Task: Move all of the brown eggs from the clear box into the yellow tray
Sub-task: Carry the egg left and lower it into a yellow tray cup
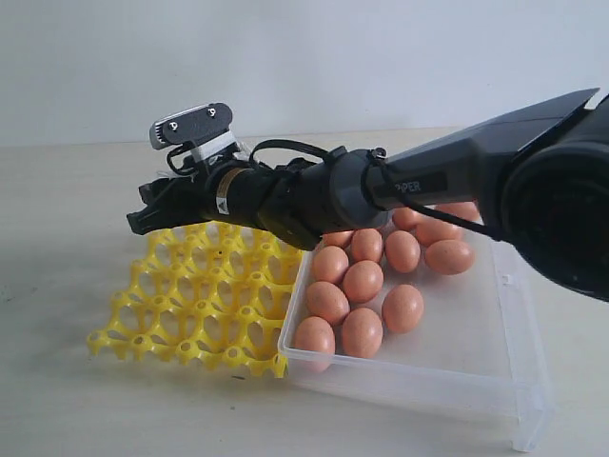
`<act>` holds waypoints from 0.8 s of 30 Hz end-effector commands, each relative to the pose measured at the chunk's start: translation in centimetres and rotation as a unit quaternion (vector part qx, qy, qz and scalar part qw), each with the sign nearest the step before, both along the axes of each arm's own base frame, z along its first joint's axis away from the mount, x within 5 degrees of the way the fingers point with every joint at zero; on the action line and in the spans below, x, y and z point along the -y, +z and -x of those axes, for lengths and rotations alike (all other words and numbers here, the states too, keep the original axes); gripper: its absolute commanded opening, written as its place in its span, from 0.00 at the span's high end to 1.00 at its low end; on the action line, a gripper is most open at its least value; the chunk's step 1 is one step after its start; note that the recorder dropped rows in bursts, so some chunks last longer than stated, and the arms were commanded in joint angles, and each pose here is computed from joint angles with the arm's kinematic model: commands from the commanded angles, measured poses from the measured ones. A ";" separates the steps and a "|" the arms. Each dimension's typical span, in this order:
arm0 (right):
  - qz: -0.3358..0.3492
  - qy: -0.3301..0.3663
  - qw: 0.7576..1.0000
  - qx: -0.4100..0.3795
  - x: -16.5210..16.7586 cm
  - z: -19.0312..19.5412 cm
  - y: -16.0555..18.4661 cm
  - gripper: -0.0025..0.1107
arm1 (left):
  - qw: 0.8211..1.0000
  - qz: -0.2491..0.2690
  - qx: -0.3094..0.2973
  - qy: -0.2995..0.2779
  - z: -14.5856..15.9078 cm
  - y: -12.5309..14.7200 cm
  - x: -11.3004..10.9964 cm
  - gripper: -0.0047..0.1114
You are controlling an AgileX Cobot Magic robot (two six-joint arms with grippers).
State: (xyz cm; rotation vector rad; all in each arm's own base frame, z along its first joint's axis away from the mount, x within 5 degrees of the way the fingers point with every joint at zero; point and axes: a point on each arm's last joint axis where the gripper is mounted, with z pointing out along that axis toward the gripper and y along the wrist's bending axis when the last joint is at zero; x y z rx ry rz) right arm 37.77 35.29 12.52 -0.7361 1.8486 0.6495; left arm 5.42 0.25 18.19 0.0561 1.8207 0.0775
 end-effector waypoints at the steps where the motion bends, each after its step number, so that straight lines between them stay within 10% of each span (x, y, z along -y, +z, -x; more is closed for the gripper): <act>1: 0.002 -0.003 1.000 0.007 0.0 -1.0 -0.4 0.92 | 1.000 0.005 0.012 0.000 0.0 0.3 0.0 0.96; 10: 0.020 -0.004 1.000 0.013 0.4 -1.8 -1.7 0.91 | 1.000 0.005 0.012 0.000 0.0 0.3 0.0 0.96; 17: 0.021 0.001 1.000 0.021 0.4 -1.8 -1.6 0.56 | 1.000 0.005 0.012 0.000 0.0 0.3 0.0 0.96; 24: 0.020 0.001 1.000 0.022 0.4 -1.8 -1.6 0.51 | 1.000 0.005 0.012 0.000 0.0 0.3 0.0 0.96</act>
